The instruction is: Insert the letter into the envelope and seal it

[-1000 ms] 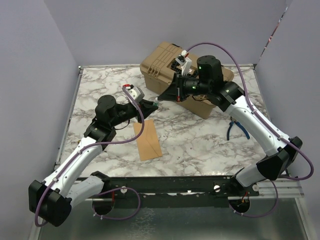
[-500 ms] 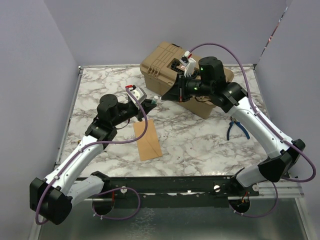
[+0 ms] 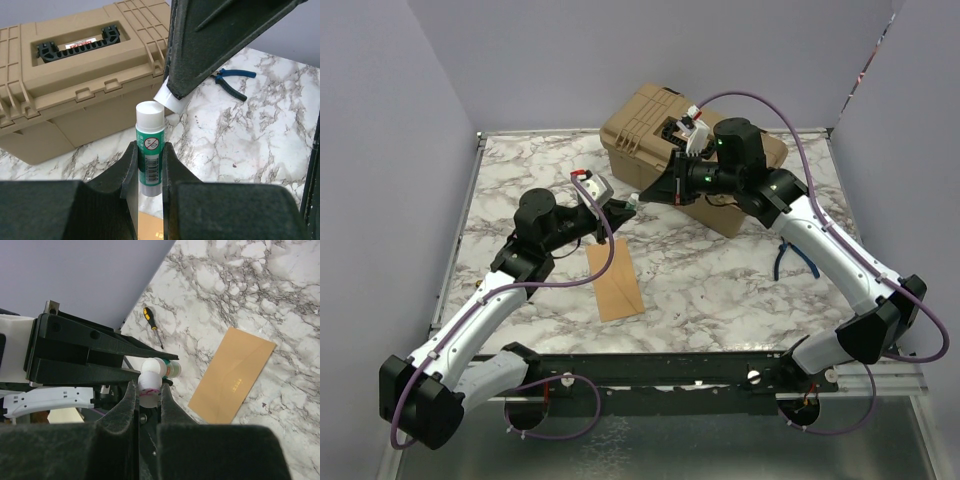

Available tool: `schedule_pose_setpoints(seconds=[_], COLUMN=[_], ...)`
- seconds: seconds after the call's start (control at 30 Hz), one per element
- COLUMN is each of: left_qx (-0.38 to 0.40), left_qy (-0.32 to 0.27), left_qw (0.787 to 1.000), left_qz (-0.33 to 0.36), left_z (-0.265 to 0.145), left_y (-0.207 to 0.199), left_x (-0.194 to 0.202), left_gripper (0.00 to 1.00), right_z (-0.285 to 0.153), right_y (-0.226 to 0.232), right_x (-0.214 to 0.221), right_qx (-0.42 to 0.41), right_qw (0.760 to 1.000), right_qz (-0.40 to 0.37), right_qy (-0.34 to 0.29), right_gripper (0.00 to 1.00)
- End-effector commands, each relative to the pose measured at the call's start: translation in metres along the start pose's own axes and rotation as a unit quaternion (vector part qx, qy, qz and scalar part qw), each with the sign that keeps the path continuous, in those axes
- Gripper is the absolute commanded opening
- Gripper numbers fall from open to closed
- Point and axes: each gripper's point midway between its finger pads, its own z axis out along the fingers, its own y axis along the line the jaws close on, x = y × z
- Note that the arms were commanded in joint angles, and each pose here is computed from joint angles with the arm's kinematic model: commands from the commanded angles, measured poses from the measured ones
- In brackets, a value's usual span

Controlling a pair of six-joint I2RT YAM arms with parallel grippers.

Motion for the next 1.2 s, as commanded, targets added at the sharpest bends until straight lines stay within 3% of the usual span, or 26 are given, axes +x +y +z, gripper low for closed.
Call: schedule_pose_setpoints(seconds=[0.0, 0.5, 1.0, 1.17], left_qx=[0.023, 0.037, 0.043, 0.049], left_qy=[-0.025, -0.025, 0.013, 0.020], left_qw=[0.999, 0.998, 0.975, 0.968], left_qz=[0.000, 0.037, 0.219, 0.247], left_z=[-0.001, 0.000, 0.023, 0.032], left_y=[-0.010, -0.015, 0.011, 0.016], left_x=[-0.014, -0.014, -0.021, -0.030], left_gripper=[0.00, 0.00, 0.00, 0.00], right_z=[0.001, 0.009, 0.011, 0.013], right_y=[0.013, 0.007, -0.001, -0.005], right_x=[-0.005, 0.007, 0.028, 0.029], right_qx=[-0.032, -0.031, -0.017, -0.007], right_qw=[0.999, 0.999, 0.995, 0.994], right_qz=[-0.001, 0.015, 0.022, 0.025], right_qy=[-0.010, 0.028, 0.101, 0.111], right_gripper=[0.00, 0.00, 0.00, 0.00])
